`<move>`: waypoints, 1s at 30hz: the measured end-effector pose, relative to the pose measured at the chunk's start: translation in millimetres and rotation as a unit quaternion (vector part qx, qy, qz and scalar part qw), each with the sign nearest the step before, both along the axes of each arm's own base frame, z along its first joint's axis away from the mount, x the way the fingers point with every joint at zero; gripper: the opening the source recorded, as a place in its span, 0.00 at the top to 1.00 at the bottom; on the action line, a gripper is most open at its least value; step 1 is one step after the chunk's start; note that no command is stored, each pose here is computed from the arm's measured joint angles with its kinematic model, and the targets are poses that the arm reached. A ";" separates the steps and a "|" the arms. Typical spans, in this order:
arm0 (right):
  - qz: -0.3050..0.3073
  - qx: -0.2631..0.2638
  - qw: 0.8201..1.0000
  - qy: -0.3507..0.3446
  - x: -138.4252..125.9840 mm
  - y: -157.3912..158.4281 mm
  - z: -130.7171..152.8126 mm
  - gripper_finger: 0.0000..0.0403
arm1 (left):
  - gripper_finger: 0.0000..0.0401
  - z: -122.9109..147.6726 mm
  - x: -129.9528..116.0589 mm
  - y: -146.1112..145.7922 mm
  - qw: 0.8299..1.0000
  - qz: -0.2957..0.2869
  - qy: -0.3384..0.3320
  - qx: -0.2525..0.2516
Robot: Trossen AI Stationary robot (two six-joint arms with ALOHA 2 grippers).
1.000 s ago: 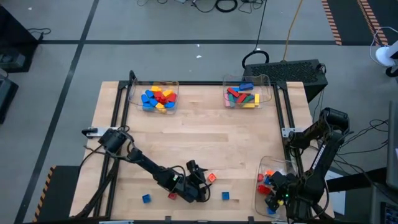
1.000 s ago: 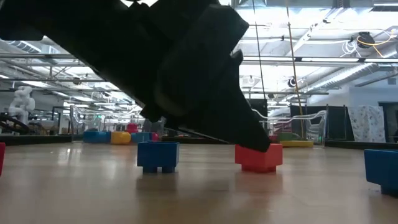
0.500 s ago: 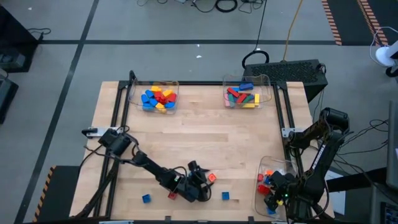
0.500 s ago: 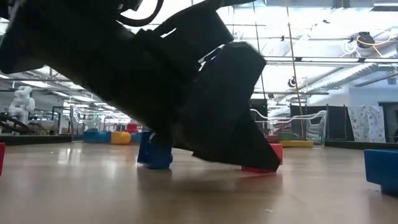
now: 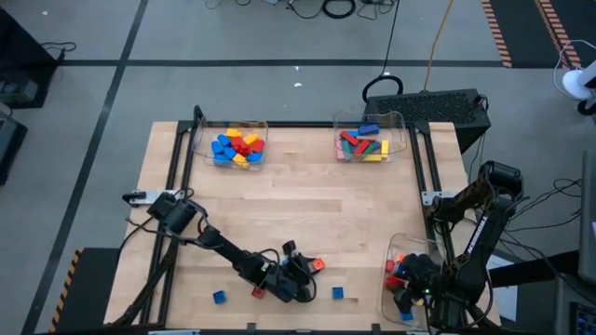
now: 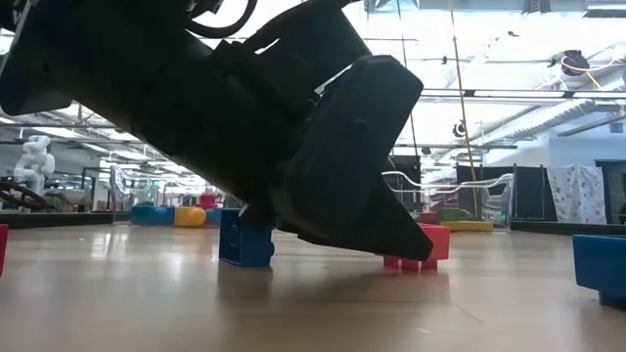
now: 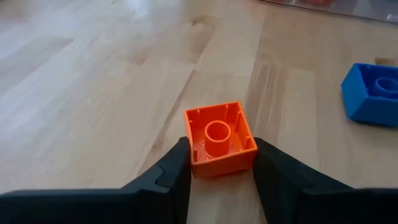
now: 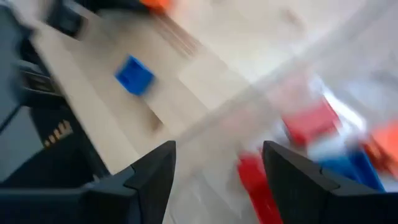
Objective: Sort blocks by size
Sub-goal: Put the 4 stud orange game piece into the bottom transparent bin
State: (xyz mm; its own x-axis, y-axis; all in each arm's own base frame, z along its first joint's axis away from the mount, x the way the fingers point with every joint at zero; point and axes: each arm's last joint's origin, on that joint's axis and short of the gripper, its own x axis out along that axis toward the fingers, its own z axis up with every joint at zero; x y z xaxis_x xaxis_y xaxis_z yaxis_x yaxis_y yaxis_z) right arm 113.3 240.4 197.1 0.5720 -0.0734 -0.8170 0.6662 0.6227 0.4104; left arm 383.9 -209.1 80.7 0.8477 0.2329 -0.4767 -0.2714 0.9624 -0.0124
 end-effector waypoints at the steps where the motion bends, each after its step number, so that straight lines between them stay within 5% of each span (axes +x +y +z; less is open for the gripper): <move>1: 0.009 -0.013 1.000 -0.020 1.2 0.4 0.9 0.44 | 0.65 0.1 0.5 0.7 1.000 -0.004 0.002 0.007; 5: 0.050 -0.078 0.988 -0.120 8.3 3.6 6.3 0.44 | 0.65 5.7 6.7 0.6 0.999 -0.024 0.006 0.028; 9: 0.131 -0.183 0.958 -0.177 20.4 8.4 13.0 0.44 | 0.65 24.3 18.2 -1.3 0.998 -0.064 -0.006 0.019; 13: 0.236 -0.282 0.912 -0.181 39.1 12.2 19.4 0.44 | 0.65 54.5 29.4 2.8 0.995 -0.090 -0.036 -0.022; 22: 0.403 -0.470 0.767 -0.169 66.0 13.5 31.0 0.44 | 0.65 99.9 39.2 27.5 0.977 -0.118 -0.075 -0.160; 30: 0.424 -0.536 0.719 -0.124 84.4 -1.0 30.4 0.44 | 0.65 117.1 48.2 43.2 0.954 -0.157 -0.118 -0.228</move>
